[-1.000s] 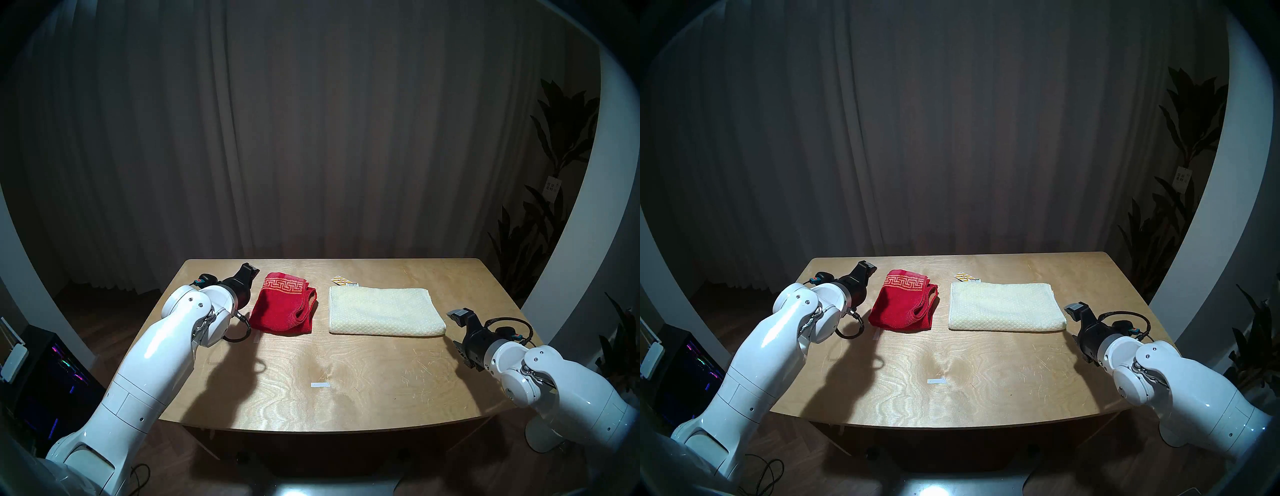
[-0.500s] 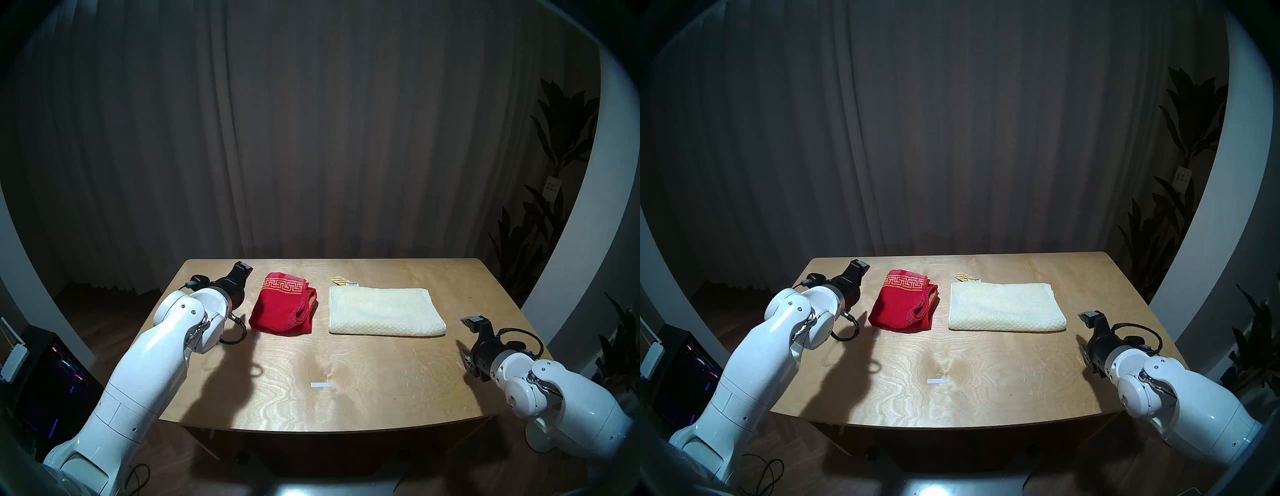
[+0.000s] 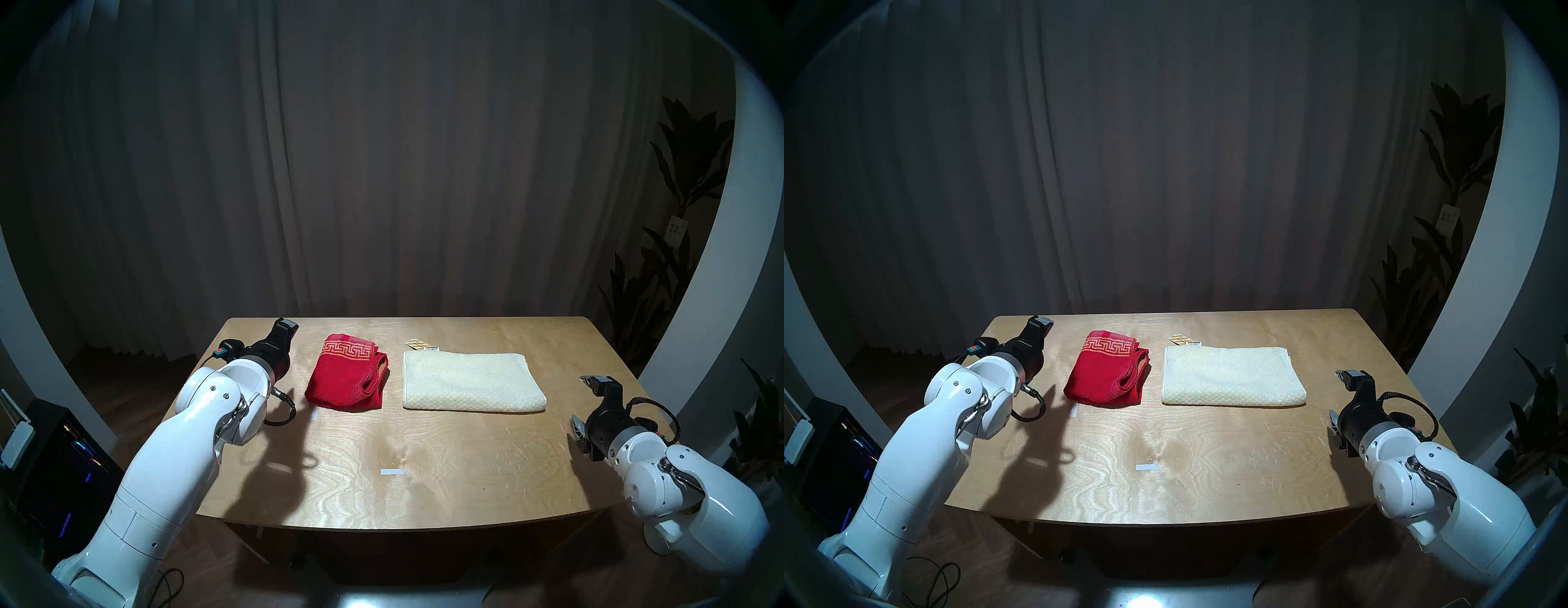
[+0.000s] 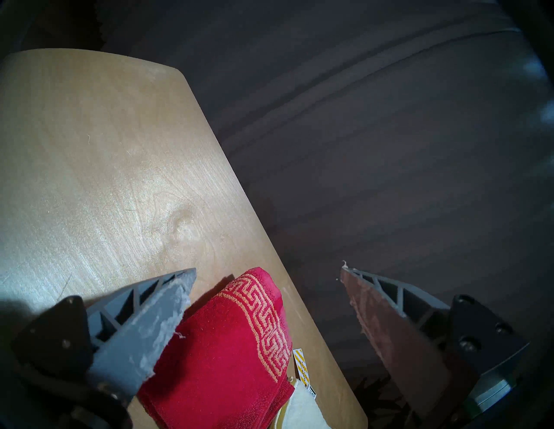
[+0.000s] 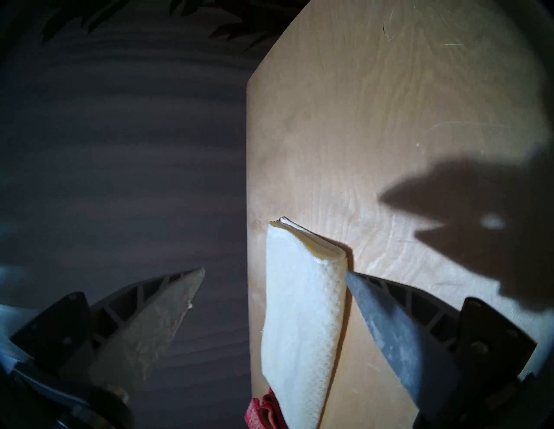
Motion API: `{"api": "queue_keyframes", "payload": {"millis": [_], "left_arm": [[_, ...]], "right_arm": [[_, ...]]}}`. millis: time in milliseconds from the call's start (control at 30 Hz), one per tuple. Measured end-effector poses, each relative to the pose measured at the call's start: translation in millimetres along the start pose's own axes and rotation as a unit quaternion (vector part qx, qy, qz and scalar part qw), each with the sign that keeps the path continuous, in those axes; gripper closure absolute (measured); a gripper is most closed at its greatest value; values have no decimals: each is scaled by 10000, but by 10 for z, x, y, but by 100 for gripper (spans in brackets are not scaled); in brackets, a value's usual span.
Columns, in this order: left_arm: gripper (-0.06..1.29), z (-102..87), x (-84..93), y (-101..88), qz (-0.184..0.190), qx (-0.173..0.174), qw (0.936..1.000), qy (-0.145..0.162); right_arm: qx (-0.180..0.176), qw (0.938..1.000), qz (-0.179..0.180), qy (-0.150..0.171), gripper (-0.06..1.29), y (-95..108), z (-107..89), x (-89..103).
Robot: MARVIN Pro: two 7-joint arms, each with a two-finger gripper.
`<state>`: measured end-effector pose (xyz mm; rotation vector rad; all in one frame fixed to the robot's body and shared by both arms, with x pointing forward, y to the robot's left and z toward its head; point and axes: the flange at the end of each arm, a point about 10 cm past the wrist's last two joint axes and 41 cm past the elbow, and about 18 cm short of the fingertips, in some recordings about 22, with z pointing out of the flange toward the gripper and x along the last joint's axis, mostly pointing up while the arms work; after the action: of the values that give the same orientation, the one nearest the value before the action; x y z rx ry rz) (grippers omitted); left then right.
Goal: Fold each towel twice and stack them on table
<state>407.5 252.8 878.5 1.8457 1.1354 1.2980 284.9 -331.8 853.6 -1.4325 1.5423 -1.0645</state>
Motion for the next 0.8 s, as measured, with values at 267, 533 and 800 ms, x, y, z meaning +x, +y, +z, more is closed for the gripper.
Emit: {"api": "queue_keyframes", "payload": {"millis": [267,533,800], "left_arm": [[3,-238,45,-21,-189,-400,9976,536],[3,-388,-2,-138,-279,-606,9936,911],[3,-440,-41,-205,-291,-613,9922,1045]], "right_arm": [[379,9980,289,423,0,50,-198,34],[233,9991,271,239,0,419,-110,11],[342,9991,223,-150,0,363,59,-74]]}}
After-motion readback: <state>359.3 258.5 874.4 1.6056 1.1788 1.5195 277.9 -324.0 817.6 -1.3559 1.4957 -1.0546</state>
